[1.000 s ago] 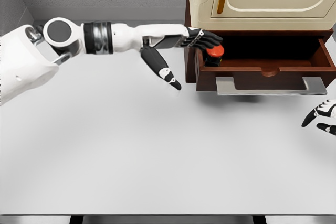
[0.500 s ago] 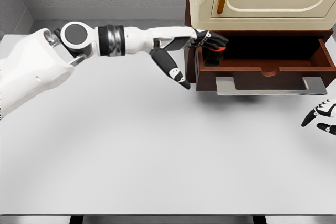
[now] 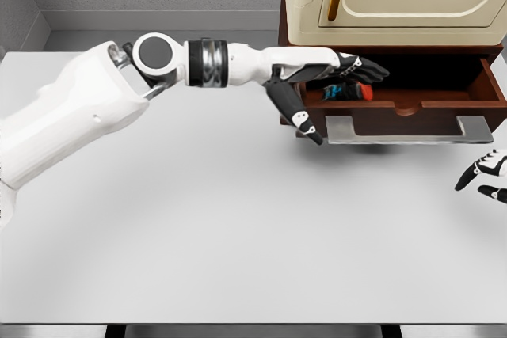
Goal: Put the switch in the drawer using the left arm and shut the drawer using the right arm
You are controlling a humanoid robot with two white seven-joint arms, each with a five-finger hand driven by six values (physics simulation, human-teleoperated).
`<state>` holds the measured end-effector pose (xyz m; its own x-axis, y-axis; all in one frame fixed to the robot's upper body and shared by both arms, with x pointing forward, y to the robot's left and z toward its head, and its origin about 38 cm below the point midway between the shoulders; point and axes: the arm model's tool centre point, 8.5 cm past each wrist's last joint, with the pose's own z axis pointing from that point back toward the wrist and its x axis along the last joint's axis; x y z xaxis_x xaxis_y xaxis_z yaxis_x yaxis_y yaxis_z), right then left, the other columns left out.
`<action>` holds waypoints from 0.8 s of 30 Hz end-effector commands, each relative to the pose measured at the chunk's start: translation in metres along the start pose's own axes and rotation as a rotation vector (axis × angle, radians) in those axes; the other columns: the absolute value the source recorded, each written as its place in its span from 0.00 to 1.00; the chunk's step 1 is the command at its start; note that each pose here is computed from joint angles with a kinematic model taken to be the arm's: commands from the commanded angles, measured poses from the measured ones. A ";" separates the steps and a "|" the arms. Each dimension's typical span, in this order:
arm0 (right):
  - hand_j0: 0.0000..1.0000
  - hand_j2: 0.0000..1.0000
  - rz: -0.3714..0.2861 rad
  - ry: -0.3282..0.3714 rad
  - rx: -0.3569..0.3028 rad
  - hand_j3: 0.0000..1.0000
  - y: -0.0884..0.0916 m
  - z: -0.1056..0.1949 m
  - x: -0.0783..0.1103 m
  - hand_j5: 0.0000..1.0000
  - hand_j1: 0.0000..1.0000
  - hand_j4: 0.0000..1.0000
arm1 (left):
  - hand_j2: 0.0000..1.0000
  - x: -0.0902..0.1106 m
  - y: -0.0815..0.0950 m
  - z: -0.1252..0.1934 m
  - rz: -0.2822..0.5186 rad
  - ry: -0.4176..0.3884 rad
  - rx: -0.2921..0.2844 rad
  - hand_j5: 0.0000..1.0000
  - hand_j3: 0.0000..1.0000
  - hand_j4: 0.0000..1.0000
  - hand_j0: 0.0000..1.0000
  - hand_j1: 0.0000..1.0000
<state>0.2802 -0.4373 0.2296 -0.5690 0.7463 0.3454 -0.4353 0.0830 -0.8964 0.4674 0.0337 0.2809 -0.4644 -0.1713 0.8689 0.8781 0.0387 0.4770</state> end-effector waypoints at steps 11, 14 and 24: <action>0.48 0.48 -0.003 -0.019 -0.002 0.48 -0.001 -0.006 0.002 0.48 0.48 0.48 | 1.00 0.082 -0.012 0.235 -0.147 -0.106 0.196 1.00 1.00 1.00 1.00 1.00; 0.46 0.46 0.004 -0.023 -0.012 0.46 -0.005 -0.008 0.002 0.46 0.46 0.46 | 1.00 0.052 -0.036 0.277 -0.094 -0.060 0.262 1.00 1.00 1.00 1.00 1.00; 0.49 0.49 0.039 -0.025 -0.022 0.49 -0.020 -0.009 0.003 0.49 0.49 0.49 | 1.00 0.008 -0.080 0.257 -0.084 -0.074 0.172 1.00 1.00 1.00 1.00 1.00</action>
<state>0.2938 -0.4308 0.2461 -0.6058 0.7335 0.3083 -0.3916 0.0625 -0.9180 0.3637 0.2801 0.2823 -0.5381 -0.1073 0.8360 0.8132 0.1945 0.5484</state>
